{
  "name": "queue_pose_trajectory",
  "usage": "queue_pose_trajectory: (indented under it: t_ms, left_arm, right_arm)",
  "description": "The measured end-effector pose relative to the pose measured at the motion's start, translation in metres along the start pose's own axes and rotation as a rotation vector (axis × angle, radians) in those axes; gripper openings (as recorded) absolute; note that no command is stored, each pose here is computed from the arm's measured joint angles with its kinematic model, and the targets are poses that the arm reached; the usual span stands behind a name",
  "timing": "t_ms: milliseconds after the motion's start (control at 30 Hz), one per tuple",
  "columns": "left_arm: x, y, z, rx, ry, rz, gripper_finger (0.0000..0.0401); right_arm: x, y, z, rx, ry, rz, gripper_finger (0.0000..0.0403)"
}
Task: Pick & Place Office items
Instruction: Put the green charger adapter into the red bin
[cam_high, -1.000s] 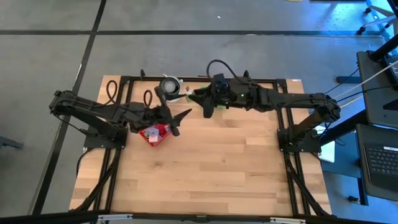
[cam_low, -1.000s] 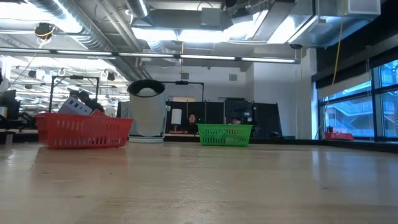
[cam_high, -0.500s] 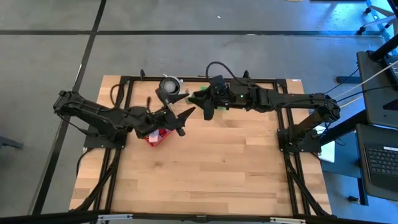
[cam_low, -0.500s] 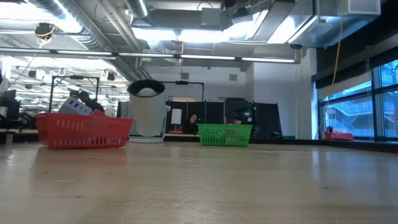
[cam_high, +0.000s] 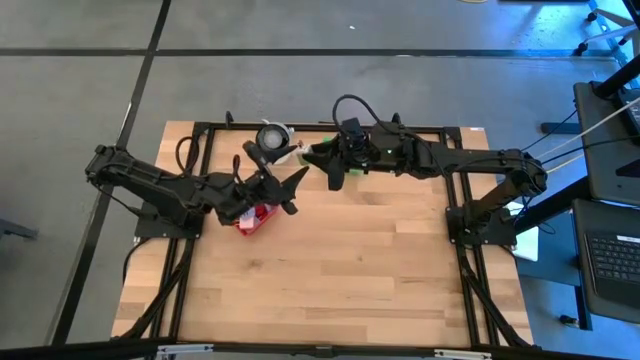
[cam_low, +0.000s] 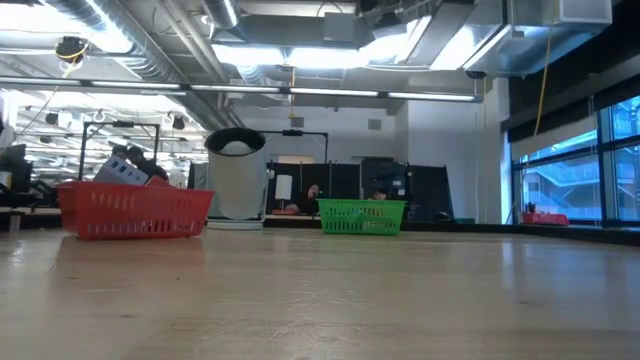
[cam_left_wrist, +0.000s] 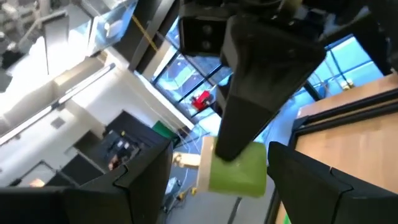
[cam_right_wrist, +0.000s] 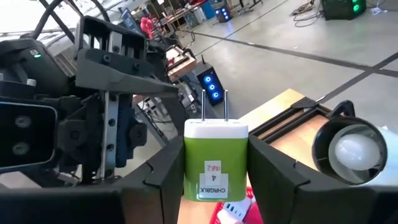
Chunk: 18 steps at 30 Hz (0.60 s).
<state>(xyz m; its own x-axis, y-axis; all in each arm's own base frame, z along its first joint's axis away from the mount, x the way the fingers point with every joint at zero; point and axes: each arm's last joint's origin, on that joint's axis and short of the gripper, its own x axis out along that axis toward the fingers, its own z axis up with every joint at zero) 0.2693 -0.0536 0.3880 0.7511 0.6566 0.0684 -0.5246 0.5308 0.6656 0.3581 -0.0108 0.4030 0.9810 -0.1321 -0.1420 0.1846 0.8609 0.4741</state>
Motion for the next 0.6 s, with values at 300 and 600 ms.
queue_pose_trajectory:
  t_ms: [300,600]
  left_arm:
    - [0.0005,-0.0041,-0.0046,-0.004,0.026,-0.03,0.0262]
    - [0.001,-0.0035,-0.004,-0.046,0.004,-0.049,0.0261]
  right_arm:
    - [0.0,0.0018,0.0013,0.002,-0.005,0.034,0.0155]
    - [-0.0002,0.0024,0.0025,-0.004,-0.017,0.04,0.0155]
